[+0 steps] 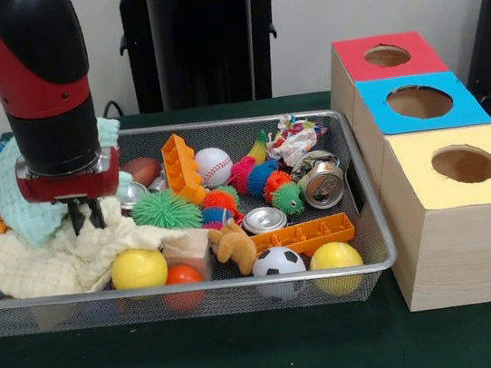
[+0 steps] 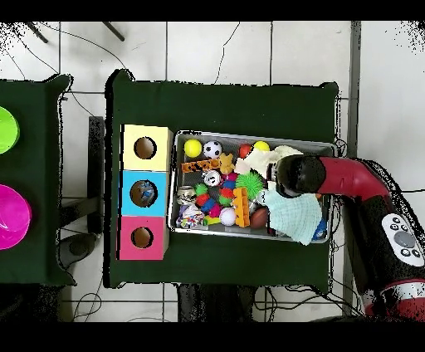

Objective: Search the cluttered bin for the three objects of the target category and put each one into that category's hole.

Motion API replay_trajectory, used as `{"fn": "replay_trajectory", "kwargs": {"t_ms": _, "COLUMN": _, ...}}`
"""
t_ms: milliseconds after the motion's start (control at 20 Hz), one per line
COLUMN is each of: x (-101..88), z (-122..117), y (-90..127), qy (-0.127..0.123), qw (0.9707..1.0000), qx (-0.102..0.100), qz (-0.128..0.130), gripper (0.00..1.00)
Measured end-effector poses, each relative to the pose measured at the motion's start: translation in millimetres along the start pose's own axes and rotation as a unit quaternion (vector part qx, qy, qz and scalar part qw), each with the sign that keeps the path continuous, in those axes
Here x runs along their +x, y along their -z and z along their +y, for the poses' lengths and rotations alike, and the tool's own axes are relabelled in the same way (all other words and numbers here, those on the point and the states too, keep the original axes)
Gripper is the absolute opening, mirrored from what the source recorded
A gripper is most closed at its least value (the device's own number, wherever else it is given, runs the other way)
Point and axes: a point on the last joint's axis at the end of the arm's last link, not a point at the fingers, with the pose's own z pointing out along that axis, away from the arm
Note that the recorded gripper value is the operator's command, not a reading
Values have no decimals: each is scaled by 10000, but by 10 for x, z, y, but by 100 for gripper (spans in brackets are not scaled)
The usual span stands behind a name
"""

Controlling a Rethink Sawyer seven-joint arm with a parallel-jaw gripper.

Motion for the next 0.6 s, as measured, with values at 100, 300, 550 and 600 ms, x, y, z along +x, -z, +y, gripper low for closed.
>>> {"fn": "replay_trajectory", "kwargs": {"t_ms": 100, "x": 2, "z": 44, "y": 93, "qy": -2, "qw": 10000, "qx": -40, "qz": -16, "gripper": 0}}
{"fn": "replay_trajectory", "kwargs": {"t_ms": 300, "x": 25, "z": 176, "y": 344, "qy": -5, "qw": 9999, "qx": -142, "qz": -24, "gripper": 0}}
{"fn": "replay_trajectory", "kwargs": {"t_ms": 550, "x": 46, "z": 338, "y": 760, "qy": -90, "qw": 9995, "qx": -292, "qz": -30, "gripper": 0}}
{"fn": "replay_trajectory", "kwargs": {"t_ms": 600, "x": 46, "z": 363, "y": 817, "qy": -105, "qw": 9994, "qx": -317, "qz": -42, "gripper": 0}}
